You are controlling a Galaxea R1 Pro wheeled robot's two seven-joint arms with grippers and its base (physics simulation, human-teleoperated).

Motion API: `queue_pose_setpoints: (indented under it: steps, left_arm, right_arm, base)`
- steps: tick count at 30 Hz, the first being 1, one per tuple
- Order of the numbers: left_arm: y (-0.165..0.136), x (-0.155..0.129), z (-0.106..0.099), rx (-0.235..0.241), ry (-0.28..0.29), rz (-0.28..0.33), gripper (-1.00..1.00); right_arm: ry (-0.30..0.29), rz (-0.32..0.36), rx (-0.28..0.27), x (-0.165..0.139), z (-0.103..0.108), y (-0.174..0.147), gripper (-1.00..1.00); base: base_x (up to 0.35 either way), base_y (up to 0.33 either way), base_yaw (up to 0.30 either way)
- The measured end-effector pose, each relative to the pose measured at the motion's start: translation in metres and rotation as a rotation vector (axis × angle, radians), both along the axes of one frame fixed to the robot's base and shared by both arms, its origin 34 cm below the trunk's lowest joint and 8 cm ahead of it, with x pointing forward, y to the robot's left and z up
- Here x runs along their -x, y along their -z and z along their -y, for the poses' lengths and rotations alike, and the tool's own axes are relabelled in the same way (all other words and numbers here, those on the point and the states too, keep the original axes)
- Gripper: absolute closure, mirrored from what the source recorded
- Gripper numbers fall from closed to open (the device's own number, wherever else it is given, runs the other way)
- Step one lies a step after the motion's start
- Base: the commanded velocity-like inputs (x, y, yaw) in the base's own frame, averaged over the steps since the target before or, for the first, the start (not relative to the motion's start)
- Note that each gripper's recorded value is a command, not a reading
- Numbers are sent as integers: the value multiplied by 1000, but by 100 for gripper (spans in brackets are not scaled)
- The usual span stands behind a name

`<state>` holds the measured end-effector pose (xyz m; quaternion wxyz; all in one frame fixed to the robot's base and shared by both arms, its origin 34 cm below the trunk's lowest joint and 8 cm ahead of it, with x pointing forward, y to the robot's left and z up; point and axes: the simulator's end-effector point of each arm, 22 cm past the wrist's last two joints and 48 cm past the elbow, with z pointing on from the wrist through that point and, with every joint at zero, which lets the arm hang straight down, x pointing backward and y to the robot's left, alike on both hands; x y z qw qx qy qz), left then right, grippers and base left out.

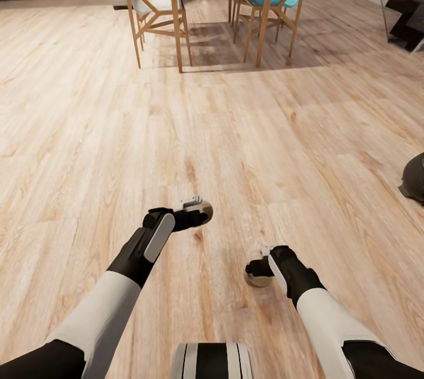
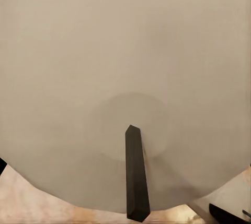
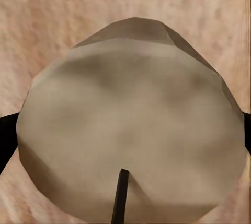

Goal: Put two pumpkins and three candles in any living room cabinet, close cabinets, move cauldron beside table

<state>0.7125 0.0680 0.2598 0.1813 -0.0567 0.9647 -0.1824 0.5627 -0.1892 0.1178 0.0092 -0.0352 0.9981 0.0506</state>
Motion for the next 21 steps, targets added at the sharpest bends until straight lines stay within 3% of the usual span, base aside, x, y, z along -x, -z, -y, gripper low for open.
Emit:
queue_pose_setpoints:
  steps: [8,15,21]
  left_arm:
    - [1,9,-8,-26,0,-27,100]
    - [-16,4,-9,-29,-1,-2,100]
    - [-28,-3,-22,-62,0,27,100]
  right_arm:
    - [1,47,1,-18,1,-20,100]
    - [3,96,2,-36,1,-40,100]
    - [4,129,3,-47,2,-55,100]
  base:
    - [0,0,0]
    - [0,0,0]
    - [0,0,0]
